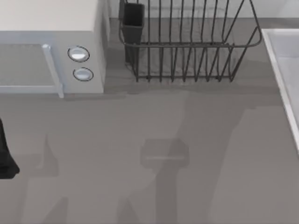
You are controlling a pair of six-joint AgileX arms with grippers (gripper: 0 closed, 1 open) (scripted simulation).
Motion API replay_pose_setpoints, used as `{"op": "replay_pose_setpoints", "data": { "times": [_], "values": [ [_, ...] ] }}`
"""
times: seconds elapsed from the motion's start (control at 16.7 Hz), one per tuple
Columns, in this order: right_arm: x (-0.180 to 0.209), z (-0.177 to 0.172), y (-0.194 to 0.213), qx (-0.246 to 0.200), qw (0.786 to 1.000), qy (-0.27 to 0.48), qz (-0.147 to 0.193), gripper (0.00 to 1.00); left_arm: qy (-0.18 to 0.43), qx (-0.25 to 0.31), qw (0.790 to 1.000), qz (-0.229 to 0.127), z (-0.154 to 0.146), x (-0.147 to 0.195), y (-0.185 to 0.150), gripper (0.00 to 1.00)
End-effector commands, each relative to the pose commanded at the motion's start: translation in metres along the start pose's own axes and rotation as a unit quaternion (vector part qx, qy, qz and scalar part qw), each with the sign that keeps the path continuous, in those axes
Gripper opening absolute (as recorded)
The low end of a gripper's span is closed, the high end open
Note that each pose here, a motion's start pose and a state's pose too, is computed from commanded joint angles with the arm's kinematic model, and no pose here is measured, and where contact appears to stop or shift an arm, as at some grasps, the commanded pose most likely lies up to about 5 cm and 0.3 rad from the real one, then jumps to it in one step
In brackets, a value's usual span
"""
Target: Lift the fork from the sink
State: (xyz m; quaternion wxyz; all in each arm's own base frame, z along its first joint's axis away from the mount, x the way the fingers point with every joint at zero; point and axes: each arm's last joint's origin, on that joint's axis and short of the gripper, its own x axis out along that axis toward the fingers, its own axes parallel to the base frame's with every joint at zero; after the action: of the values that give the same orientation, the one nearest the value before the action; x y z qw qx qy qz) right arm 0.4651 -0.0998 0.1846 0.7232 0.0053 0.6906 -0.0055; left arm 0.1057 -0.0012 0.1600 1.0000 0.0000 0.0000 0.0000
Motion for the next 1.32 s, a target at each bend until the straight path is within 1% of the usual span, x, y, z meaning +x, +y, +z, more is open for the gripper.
{"op": "replay_pose_setpoints", "data": {
  "times": [0.18,0.24,0.36,0.48,0.6,0.78,0.9,1.08,1.26,1.32],
  "values": [
    [0.000,0.001,0.007,0.000,1.000,0.002,0.001,0.00,0.000,0.000,1.000,0.000,0.000,0.000,0.000,1.00],
    [-0.002,0.003,0.017,0.000,1.000,0.004,0.001,0.00,0.000,0.000,1.000,0.000,0.000,0.000,0.000,1.00],
    [-0.009,0.006,0.053,0.001,1.000,0.009,0.003,0.00,0.000,0.000,1.000,0.000,0.000,0.000,0.000,1.00],
    [-0.021,0.004,0.108,0.000,1.000,0.015,0.004,0.00,0.000,0.000,1.000,0.000,0.000,0.000,0.000,1.00],
    [-0.035,-0.007,0.175,-0.001,1.000,0.019,0.003,0.00,0.000,0.000,1.000,0.000,0.000,0.000,0.000,1.00],
    [-0.059,-0.043,0.269,-0.003,1.000,0.024,0.001,0.00,0.000,0.000,1.000,0.000,0.000,0.000,0.000,1.00],
    [-0.074,-0.070,0.311,-0.003,1.000,0.024,0.000,0.00,0.000,0.000,1.000,0.000,0.000,0.000,0.000,1.00],
    [-0.089,-0.094,0.338,-0.003,1.000,0.023,0.000,0.00,0.000,0.000,1.000,0.000,0.000,0.000,0.000,1.00],
    [-0.090,-0.096,0.340,-0.003,1.000,0.023,0.000,0.00,0.000,0.000,1.000,0.000,0.000,0.000,0.000,1.00],
    [-0.085,-0.083,0.321,0.002,0.999,0.009,-0.036,0.00,0.000,0.000,1.000,0.000,0.000,0.000,0.000,1.00]
  ]
}}
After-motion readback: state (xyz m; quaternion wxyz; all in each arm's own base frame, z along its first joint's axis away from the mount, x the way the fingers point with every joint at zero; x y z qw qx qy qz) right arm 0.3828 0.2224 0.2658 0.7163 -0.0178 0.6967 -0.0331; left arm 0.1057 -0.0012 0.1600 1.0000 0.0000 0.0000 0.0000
